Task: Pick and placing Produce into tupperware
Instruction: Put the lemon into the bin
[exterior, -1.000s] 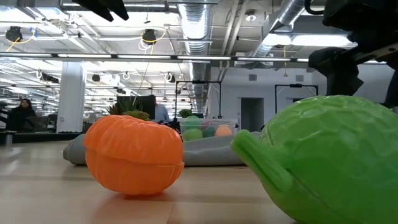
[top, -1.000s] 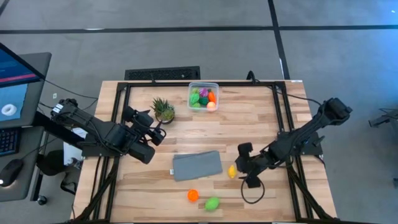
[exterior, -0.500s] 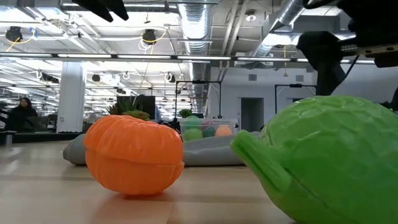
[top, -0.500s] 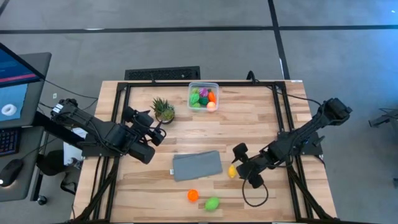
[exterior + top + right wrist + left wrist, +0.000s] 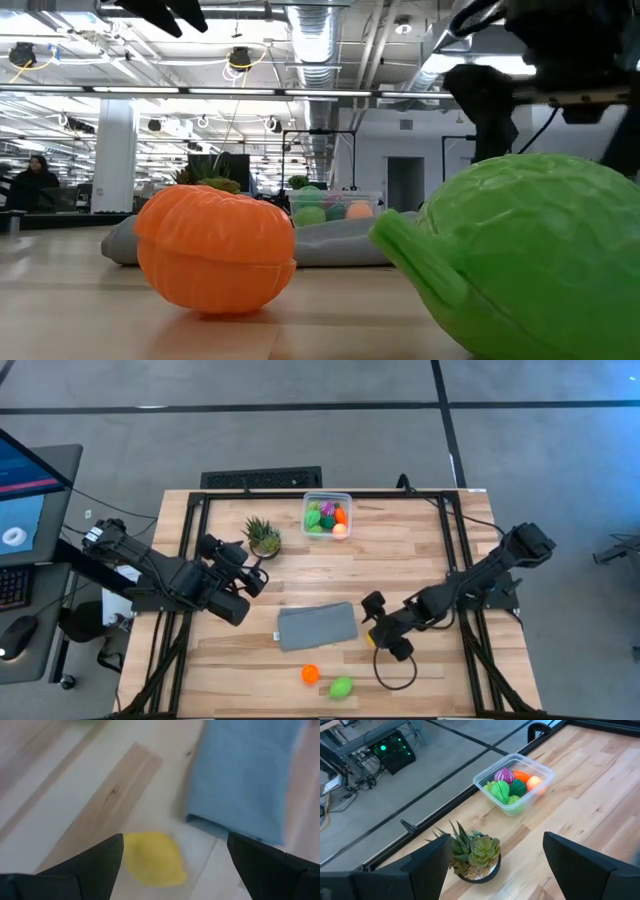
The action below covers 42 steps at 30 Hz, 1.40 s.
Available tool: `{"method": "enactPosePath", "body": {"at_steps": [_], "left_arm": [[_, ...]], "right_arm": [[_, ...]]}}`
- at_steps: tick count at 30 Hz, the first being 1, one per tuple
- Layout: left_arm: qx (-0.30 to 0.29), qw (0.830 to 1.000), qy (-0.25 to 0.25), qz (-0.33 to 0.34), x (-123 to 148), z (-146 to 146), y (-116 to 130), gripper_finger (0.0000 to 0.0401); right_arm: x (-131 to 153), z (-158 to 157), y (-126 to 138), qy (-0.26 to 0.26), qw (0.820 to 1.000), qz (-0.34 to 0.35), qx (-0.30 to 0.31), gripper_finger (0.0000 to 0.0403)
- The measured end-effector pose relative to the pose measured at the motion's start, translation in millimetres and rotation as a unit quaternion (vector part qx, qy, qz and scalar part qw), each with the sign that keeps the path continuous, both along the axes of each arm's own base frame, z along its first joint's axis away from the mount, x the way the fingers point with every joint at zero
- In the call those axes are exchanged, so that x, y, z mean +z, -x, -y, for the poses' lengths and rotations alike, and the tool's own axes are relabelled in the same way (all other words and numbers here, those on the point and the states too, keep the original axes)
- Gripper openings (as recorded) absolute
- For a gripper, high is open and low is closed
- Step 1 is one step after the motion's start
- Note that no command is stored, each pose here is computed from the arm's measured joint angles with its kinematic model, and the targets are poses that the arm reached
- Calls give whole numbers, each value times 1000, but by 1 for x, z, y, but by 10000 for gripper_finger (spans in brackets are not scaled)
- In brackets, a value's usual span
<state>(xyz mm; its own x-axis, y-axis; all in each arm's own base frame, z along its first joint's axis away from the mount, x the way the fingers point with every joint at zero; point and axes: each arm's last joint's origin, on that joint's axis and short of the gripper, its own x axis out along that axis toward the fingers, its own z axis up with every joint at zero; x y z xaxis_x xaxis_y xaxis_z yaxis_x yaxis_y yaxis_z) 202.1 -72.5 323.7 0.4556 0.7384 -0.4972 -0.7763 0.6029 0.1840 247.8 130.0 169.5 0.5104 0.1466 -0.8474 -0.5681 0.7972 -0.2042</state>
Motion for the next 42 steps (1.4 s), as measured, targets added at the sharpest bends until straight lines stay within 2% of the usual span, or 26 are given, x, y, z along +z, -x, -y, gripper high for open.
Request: {"method": "enactPosePath", "body": {"at_steps": [3,17,23,36,42], "left_arm": [[-1,1000,2,2,0,0,0,306],[-1,1000,3,6,0,1,-1,306],[0,1000,3,6,0,1,-1,306],[0,1000,4,8,0,1,-1,306],[0,1000,4,8,0,1,-1,306]], "right_arm": [[-6,-2,0,4,1000,-19,24,379],[-13,-1,0,10,999,-36,25,379],[-19,0,-1,16,997,-50,47,379],[-18,11,-8,5,998,-48,32,379],[-18,11,-8,-2,997,-52,60,379]]}}
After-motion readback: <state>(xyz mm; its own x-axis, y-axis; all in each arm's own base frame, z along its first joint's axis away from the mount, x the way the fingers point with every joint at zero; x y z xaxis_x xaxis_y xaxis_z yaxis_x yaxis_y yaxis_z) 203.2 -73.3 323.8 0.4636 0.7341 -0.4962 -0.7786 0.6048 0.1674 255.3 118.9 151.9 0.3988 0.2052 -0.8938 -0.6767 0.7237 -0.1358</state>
